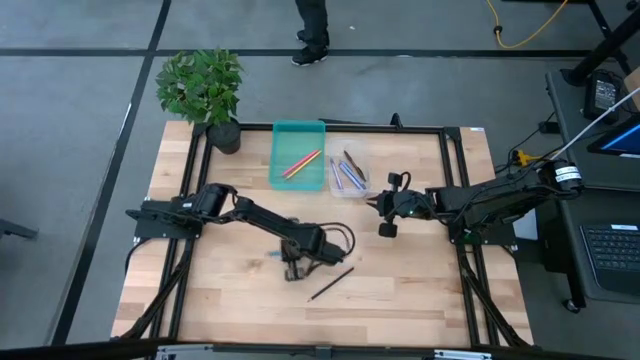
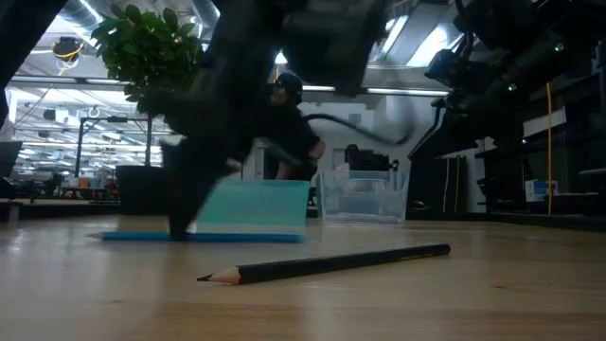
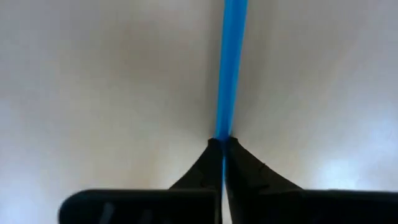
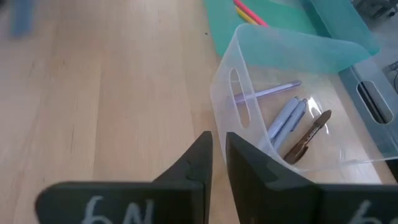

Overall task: Sort pens & pencils
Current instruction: Put the blue pencil into the blue bin

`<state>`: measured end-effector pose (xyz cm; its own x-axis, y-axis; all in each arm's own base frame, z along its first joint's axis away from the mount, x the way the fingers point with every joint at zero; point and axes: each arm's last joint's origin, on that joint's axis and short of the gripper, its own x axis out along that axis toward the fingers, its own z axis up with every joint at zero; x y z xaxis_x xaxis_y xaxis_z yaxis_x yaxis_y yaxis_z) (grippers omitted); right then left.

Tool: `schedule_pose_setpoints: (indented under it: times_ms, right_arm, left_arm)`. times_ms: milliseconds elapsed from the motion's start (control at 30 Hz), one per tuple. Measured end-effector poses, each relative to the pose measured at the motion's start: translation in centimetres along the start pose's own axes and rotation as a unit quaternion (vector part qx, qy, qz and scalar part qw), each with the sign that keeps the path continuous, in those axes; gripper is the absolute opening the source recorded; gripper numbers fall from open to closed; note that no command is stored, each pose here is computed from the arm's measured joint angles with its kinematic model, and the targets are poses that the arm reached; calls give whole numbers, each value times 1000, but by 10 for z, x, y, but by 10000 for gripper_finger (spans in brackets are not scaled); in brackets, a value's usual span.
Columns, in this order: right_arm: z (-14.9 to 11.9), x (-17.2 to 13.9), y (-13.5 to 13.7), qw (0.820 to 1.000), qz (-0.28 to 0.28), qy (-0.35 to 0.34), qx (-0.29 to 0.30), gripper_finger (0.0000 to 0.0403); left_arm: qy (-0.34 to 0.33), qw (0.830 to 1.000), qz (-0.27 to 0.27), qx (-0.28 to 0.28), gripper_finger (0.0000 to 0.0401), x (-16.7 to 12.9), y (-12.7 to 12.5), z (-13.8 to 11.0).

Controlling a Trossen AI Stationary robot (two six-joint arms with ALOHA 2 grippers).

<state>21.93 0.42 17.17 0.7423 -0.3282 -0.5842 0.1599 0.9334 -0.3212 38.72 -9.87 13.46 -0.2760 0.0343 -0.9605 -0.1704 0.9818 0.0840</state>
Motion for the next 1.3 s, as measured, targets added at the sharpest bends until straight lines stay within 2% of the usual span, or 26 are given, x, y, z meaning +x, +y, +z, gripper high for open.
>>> schedule_pose_setpoints:
  times_ms: [33, 100, 300, 533, 733, 1033, 1300]
  right_arm:
    - [-1, 0, 0, 1000, 0, 3, 0, 48]
    - [-1, 0, 0, 1000, 0, 4, 0, 48]
    - [-1, 0, 0, 1000, 3, 3, 1, 48]
    - [-1, 0, 0, 1000, 4, 2, 1, 48]
    - [-1, 0, 1, 1000, 8, 3, 0, 48]
    - [-1, 0, 1, 1000, 13, 4, -1, 48]
    - [-1, 0, 1, 1000, 13, 4, -1, 48]
  left_arm:
    - [15, 1000, 25, -6, 3, 1, 2, -4]
    - [28, 999, 34, -8, 4, 3, 3, -6]
    - [-10, 999, 49, 6, 3, 0, -8, -6]
    - [-84, 995, 49, 20, 3, -20, -21, 4]
    - [-111, 992, 52, 30, 1, -37, -25, 6]
    - [-105, 992, 58, 38, 0, -44, -31, -1]
    - [-99, 992, 79, 19, 0, -58, -33, -10]
